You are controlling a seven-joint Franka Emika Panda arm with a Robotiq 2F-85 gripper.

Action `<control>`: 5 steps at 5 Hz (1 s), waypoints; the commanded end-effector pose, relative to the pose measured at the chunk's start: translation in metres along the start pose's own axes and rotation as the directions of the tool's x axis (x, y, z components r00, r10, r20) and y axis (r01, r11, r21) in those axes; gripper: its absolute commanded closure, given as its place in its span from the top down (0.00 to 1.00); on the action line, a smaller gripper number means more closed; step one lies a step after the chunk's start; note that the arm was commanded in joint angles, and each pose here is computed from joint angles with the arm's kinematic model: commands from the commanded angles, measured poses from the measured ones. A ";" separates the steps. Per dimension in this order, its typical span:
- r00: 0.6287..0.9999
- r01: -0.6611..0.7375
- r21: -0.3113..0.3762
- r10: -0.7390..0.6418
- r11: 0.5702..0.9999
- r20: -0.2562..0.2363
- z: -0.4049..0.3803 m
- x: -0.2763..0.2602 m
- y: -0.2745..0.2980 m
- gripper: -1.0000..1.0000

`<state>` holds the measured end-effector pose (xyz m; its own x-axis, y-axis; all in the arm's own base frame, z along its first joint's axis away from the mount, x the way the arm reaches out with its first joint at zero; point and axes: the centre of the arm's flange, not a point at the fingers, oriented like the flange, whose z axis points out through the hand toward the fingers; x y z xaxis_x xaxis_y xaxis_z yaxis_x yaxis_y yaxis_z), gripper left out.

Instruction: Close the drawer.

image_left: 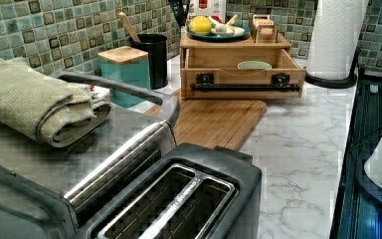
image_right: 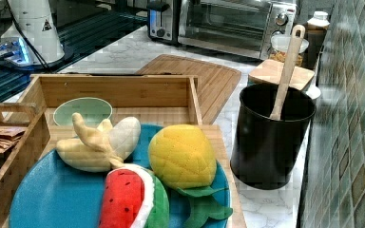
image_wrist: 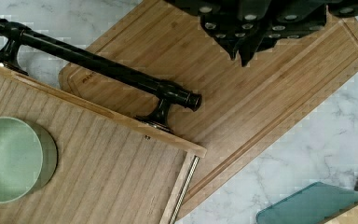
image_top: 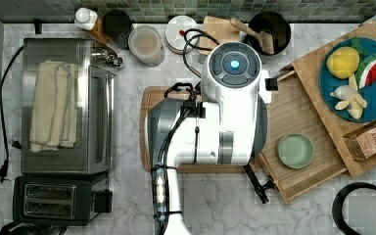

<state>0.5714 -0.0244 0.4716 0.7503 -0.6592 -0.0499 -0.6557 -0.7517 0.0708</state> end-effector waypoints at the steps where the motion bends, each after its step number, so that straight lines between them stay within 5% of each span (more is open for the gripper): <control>1: 1.000 0.000 -0.006 0.000 1.000 0.007 0.005 -0.001 0.001 0.00; 2: 0.995 0.100 0.000 -0.100 0.995 -0.028 0.014 -0.017 -0.001 0.00; 3: 0.948 0.313 0.029 -0.311 0.949 -0.066 0.030 -0.038 0.009 0.00; 4: 0.887 0.459 0.026 -0.457 0.888 -0.056 0.041 -0.057 0.007 0.00; 5: 0.818 0.574 0.037 -0.575 0.818 0.003 0.056 -0.071 0.007 0.00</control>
<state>0.5293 0.0062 0.4044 0.9770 -0.1987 -0.0779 -0.1988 -0.9800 0.0066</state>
